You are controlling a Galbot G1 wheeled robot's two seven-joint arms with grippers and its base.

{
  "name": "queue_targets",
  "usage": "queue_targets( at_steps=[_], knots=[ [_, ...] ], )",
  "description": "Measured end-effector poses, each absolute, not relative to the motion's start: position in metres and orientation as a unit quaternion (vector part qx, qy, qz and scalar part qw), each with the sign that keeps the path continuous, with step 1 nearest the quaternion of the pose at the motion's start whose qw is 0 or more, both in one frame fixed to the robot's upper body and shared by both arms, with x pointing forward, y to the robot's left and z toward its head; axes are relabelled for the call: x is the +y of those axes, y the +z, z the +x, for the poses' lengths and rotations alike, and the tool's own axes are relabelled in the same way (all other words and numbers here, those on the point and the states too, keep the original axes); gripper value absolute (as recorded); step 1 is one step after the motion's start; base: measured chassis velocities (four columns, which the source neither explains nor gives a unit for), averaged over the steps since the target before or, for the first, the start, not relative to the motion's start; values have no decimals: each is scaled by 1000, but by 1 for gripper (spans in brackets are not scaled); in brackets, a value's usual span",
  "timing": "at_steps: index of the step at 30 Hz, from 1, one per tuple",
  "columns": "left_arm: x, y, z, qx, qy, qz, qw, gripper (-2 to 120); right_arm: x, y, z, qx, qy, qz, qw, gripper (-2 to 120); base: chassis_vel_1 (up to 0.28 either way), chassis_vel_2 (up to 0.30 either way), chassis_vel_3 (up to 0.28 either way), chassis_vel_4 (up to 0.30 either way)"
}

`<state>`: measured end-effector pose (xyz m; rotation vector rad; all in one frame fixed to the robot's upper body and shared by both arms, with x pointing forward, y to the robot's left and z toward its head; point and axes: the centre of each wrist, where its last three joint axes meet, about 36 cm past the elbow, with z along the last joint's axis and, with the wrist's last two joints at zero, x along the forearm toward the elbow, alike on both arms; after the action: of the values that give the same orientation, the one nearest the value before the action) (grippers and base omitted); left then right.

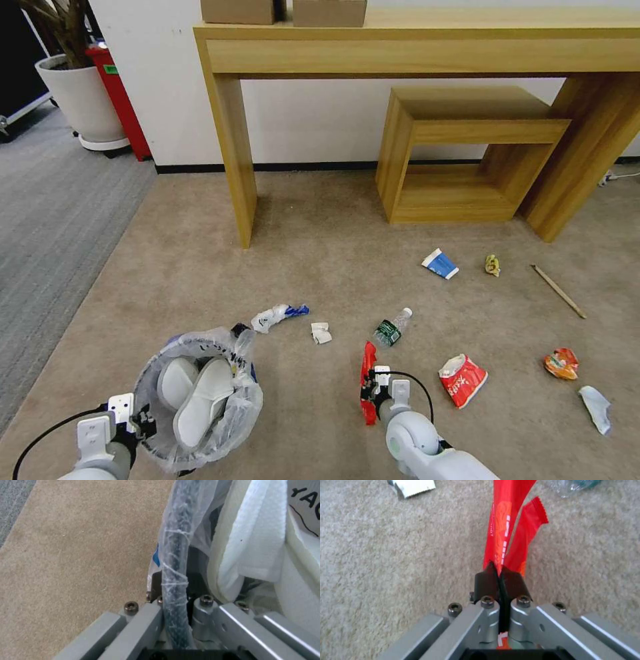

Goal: Pick up the trash bin and place the garbage on the floor into it.

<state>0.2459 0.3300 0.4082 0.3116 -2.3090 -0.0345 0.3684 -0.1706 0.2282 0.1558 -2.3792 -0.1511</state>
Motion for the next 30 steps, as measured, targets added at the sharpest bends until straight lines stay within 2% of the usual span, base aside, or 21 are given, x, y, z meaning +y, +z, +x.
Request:
queue_targets(
  at_steps=[10, 19, 22, 24, 26, 27, 29, 30],
  knots=[
    [330, 421, 250, -912, -7, 115, 393, 0, -197, 242, 370, -933, -51, 54, 351, 0, 0, 0, 0, 0],
    [330, 444, 254, -919, -1, 109, 378, 0, -216, 259, 372, -950, -56, 73, 300, 0, 0, 0, 0, 0],
    [329, 453, 256, -922, 7, 109, 371, 0, -223, 269, 376, -961, -59, 99, 250, 0, 0, 0, 0, 0],
    [329, 455, 256, -923, 9, 110, 369, 0, -224, 272, 377, -962, -61, 103, 244, 0, 0, 0, 0, 0],
    [329, 463, 257, -926, 16, 111, 361, 0, -229, 281, 381, -968, -74, 133, 202, 0, 0, 0, 0, 0],
    [329, 463, 257, -926, 16, 111, 361, 0, -229, 281, 381, -968, -74, 133, 202, 0, 0, 0, 0, 0],
    [328, 472, 258, -928, 26, 109, 356, 0, -235, 285, 387, -969, -89, 183, 137, 0, 0, 0, 0, 0],
    [327, 480, 259, -929, 33, 103, 353, 0, -240, 289, 393, -960, -102, 250, 67, 0, 0, 0, 0, 0]
  ],
)
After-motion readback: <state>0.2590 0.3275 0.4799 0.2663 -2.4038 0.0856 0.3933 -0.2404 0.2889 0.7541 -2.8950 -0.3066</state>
